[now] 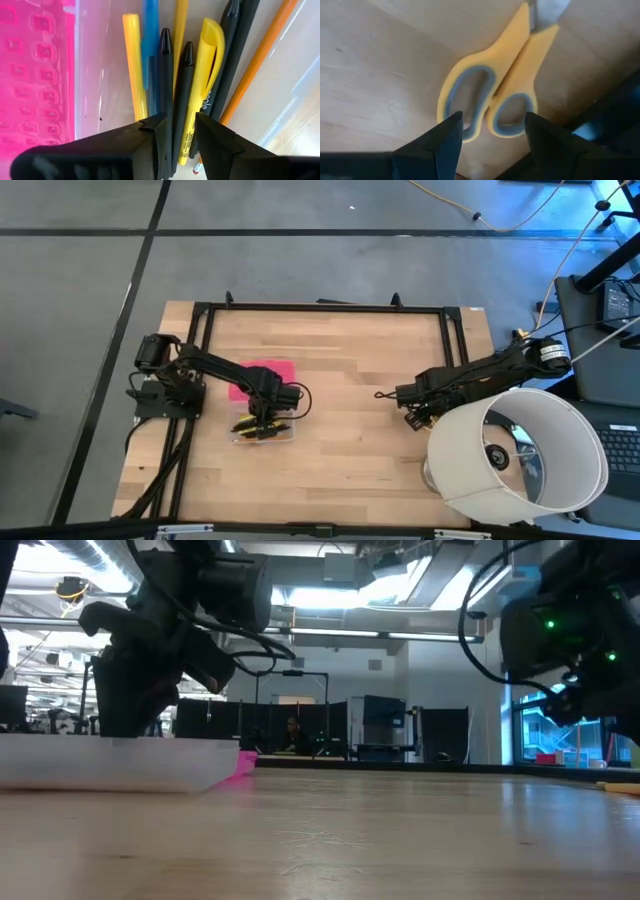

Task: Pick & place school supplies into a supply box
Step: Put the yellow scissors into the pink supply box

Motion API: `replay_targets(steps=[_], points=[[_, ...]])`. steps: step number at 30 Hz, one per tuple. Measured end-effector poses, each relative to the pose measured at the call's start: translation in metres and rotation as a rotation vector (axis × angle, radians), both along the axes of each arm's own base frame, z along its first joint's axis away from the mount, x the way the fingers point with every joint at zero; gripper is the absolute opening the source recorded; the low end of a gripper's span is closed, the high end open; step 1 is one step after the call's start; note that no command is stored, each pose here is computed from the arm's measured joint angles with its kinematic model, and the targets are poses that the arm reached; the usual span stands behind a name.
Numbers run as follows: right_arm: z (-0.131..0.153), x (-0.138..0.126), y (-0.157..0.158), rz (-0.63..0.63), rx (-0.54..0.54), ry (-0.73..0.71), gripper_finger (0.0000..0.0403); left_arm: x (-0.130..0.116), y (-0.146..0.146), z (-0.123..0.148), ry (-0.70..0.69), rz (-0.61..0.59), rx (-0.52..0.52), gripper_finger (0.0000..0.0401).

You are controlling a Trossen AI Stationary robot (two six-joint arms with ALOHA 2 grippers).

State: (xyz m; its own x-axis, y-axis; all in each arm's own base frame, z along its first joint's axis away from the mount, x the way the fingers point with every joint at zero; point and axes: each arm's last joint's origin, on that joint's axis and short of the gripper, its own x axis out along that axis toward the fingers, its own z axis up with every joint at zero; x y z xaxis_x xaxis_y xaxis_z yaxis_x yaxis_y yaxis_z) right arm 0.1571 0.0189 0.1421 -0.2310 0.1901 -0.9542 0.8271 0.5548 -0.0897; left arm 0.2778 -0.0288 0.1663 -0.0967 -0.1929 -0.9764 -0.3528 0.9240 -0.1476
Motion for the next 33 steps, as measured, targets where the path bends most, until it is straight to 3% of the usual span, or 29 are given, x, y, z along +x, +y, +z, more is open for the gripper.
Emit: replay_targets(steps=[6, 18, 25, 33], points=[[-0.014, -0.005, 0.0, -0.005, 0.026, -0.031, 0.0192, 0.0, 0.0, 0.0, 0.003, 0.005, 0.0, 0.0094], [-0.022, -0.008, 0.0, 0.055, 0.038, -0.078, 0.0077, -0.006, 0.001, 0.021, -0.078, 0.024, -0.001, 0.0093], [-0.014, 0.002, 0.0, 0.115, 0.014, -0.111, 0.0075, -0.009, 0.003, 0.039, -0.183, 0.068, 0.036, 0.0094], [0.018, 0.043, 0.0, 0.23, -0.097, -0.372, 0.0074, -0.009, 0.006, 0.068, -0.414, 0.095, 0.012, 0.0094]])
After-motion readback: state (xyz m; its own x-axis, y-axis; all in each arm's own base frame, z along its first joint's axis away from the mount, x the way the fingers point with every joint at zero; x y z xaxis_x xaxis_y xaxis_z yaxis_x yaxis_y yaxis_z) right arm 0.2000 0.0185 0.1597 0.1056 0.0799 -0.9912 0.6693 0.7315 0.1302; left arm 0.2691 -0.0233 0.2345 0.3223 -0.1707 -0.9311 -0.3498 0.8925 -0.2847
